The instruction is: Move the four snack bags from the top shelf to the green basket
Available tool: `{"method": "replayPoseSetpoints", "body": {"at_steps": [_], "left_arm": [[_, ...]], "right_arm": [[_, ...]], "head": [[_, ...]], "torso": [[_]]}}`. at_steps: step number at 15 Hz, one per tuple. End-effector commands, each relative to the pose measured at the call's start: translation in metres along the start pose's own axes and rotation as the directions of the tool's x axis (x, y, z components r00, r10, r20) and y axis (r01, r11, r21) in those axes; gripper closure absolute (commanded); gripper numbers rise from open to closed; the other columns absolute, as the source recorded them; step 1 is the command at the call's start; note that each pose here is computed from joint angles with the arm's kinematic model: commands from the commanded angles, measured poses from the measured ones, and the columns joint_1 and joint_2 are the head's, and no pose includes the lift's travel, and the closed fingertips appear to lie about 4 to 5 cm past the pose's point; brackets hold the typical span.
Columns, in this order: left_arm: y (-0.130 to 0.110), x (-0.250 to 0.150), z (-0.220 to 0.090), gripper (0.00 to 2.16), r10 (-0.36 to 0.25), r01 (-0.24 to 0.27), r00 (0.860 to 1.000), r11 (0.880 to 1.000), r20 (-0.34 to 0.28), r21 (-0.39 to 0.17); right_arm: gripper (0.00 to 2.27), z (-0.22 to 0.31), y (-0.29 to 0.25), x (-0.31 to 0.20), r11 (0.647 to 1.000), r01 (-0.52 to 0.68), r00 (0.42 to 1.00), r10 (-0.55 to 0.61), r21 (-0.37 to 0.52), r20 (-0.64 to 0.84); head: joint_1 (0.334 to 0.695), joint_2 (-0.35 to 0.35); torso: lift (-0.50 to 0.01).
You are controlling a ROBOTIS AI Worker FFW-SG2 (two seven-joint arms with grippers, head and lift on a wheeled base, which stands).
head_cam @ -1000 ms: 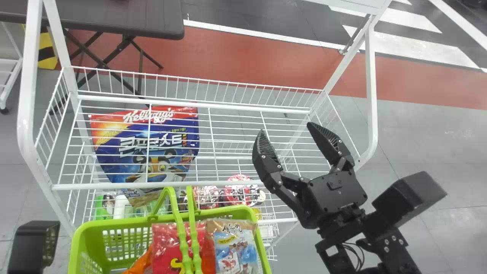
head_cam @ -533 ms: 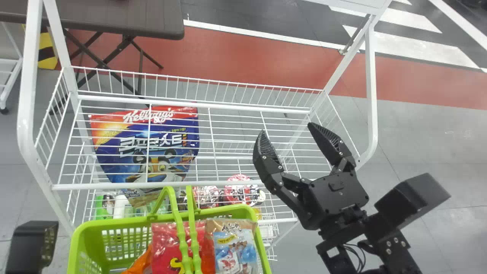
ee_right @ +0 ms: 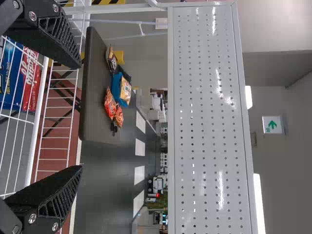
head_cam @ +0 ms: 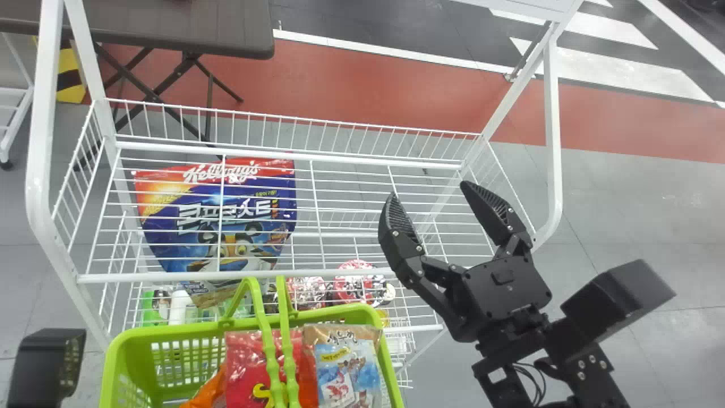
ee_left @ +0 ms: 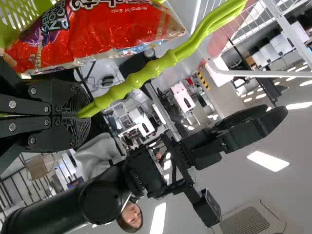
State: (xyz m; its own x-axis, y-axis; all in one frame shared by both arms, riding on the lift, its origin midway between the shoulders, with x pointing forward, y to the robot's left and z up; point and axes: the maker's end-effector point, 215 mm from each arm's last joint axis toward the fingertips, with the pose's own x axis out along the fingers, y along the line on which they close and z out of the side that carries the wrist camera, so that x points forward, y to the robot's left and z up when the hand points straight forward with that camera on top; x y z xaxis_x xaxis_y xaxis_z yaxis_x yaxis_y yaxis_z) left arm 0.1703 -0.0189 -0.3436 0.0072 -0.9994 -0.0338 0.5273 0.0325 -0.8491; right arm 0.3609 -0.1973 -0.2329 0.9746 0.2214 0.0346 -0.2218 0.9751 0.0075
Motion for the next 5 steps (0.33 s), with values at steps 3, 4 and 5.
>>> {"method": "replayPoseSetpoints", "body": {"at_steps": [3,4,5], "left_arm": [[-0.0002,-0.0004,0.0005,2.08,0.0,0.0,1.0,1.0,0.001,0.001],[0.0003,-0.0007,0.0002,2.08,0.002,-0.002,1.0,1.0,0.0,0.001],[0.0005,-0.0009,0.0008,2.08,0.003,-0.003,1.0,1.0,0.002,0.001]], "right_arm": [[0.07,0.0013,-0.0007,0.0002,1.0,0.003,1.0,-0.003,0.0,0.005],[0.07,0.0014,-0.0007,0.0002,1.0,0.003,1.0,-0.003,0.001,0.006],[0.07,0.0023,-0.0007,0.0002,1.0,0.003,1.0,-0.003,0.0,0.009]], "head": [[0.695,-0.35],[0.695,-0.35],[0.695,-0.35]], "torso": [[0.0],[0.0],[0.0]]}}
